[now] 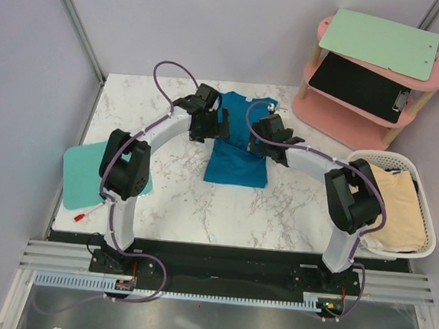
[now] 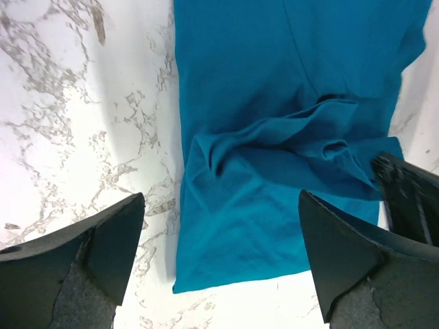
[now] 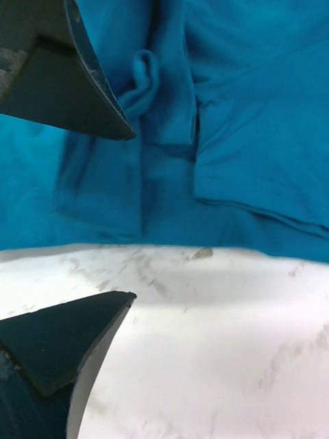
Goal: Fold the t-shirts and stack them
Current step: Fold the folded rectangular tshirt in 1/3 of the way, then grab one side of the 2/3 rectangular tshirt with both arms, then fold the long partially folded tshirt into a neat square
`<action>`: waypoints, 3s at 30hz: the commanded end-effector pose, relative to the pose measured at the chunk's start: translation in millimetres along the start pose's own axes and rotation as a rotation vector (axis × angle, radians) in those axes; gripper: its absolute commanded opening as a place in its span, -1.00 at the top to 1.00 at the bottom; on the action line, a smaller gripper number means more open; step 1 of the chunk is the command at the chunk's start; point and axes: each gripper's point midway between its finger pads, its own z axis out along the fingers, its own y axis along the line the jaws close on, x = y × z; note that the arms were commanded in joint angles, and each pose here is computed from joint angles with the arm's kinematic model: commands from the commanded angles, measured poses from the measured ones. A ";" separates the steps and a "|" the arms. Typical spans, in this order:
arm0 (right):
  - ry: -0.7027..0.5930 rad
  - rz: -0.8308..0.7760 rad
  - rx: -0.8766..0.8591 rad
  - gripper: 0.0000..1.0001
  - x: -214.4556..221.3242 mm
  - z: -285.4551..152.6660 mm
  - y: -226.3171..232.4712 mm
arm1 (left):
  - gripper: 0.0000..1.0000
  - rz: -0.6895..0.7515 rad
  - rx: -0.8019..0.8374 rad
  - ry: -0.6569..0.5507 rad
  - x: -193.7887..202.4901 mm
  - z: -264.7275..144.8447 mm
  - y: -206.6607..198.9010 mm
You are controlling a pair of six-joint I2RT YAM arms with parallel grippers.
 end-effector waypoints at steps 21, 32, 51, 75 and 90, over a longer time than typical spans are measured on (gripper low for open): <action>0.220 0.269 -0.194 -0.61 114.3 -63.5 -15.8 | -0.45 -0.106 0.133 0.062 108.2 -21.4 22.7; 0.310 0.333 -0.353 0.69 136.1 -62.9 12.7 | 0.96 -0.116 0.152 0.106 128.1 -7.9 21.5; 0.144 0.156 -0.409 1.00 88.6 -146.8 11.1 | 0.96 -0.100 0.179 0.012 129.2 -112.3 5.3; -0.150 0.078 -0.247 1.00 -102.0 -51.0 27.0 | 0.96 -0.020 0.213 -0.224 -77.3 -99.9 -29.6; -0.140 0.111 -0.183 0.87 -133.3 68.2 22.6 | 0.94 -0.094 0.208 -0.164 -131.2 -2.3 -2.8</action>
